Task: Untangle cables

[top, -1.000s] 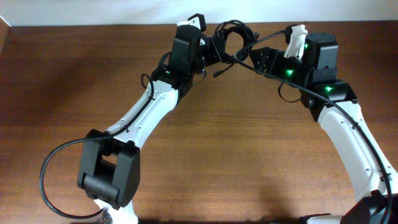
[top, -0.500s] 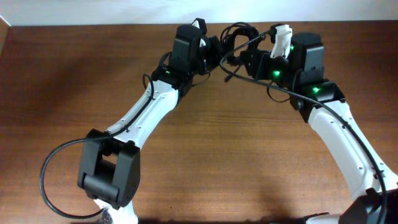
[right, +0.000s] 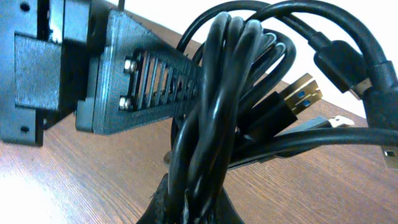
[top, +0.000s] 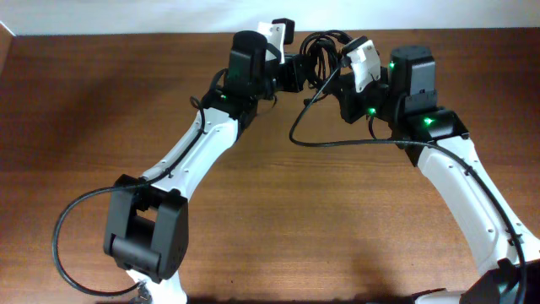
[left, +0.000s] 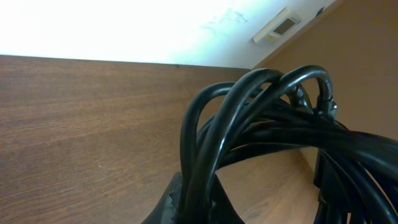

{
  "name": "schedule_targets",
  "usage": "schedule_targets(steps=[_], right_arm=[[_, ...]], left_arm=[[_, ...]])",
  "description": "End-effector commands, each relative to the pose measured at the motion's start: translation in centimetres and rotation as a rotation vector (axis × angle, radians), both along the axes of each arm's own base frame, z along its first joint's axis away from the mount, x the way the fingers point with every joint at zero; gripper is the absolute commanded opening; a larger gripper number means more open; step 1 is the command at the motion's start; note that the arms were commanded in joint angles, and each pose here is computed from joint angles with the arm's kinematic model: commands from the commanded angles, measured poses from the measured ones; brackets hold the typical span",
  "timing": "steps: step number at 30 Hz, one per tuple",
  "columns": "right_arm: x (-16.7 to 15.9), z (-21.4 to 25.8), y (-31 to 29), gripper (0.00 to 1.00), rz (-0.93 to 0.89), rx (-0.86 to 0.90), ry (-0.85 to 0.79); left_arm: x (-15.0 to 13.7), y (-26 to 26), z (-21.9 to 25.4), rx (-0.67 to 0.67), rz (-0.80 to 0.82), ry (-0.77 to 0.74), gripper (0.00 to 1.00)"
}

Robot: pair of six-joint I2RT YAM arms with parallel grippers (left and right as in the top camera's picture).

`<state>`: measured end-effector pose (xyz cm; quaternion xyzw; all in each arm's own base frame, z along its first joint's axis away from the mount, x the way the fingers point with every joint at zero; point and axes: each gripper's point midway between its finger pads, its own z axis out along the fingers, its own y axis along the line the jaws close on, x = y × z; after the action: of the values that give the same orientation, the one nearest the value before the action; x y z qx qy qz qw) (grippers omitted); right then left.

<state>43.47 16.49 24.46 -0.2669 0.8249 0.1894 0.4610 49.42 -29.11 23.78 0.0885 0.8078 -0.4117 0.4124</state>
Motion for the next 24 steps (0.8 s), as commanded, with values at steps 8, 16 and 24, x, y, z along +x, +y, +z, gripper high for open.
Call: schedule_targets(steps=[8, 16, 24], right_arm=[[1.9, -0.6, -2.9, 0.94, -0.203, -0.021, 0.015], [2.8, -1.0, -6.3, 0.97, -0.446, -0.03, 0.046], [2.1, -2.7, -12.3, 0.98, -0.694, -0.227, 0.069]], left_arm=[[1.0, 2.0, 2.4, 0.046, 0.05, -0.11, 0.0], [-2.2, -0.9, 4.2, -0.047, -0.208, -0.152, 0.0], [-7.5, -2.9, 7.3, -0.153, -0.568, -0.296, 0.0]])
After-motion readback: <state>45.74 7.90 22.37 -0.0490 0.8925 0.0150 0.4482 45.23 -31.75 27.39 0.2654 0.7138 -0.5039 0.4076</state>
